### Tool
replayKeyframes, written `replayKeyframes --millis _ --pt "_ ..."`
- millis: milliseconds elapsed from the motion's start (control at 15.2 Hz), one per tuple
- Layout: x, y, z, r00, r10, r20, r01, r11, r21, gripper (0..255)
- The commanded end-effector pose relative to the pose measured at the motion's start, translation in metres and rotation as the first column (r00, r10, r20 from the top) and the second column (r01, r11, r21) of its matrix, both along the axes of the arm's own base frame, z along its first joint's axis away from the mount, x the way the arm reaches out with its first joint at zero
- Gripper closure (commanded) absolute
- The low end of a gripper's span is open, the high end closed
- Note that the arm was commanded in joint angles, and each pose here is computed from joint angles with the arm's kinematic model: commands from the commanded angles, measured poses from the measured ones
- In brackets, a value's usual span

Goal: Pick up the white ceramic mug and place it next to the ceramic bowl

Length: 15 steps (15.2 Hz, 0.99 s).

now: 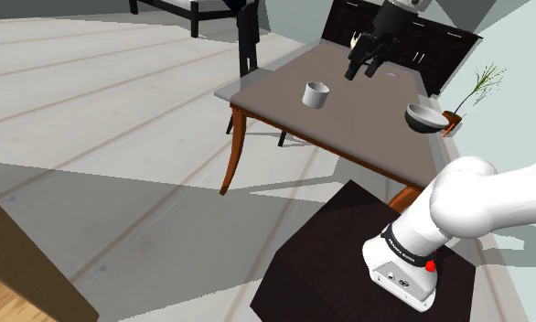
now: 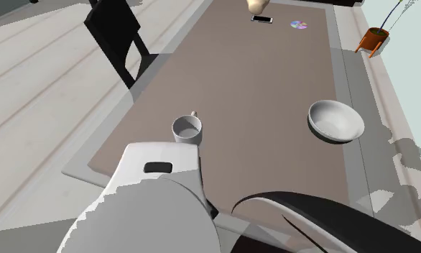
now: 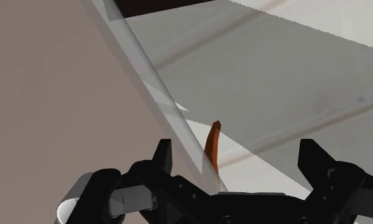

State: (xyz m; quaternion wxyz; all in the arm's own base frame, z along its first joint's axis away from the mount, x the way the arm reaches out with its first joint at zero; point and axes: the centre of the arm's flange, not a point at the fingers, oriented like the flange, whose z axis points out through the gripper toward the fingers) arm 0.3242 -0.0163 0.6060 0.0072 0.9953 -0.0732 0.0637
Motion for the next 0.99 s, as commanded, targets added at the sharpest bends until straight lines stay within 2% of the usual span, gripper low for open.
replayKeyframes --millis 0,924 --pt "0.0 0.0 0.0 1.0 0.0 0.0 0.0 1.0 0.0 0" --pt "0.125 -0.113 -0.082 0.999 -0.002 -0.041 0.001 1.0 -0.013 0"
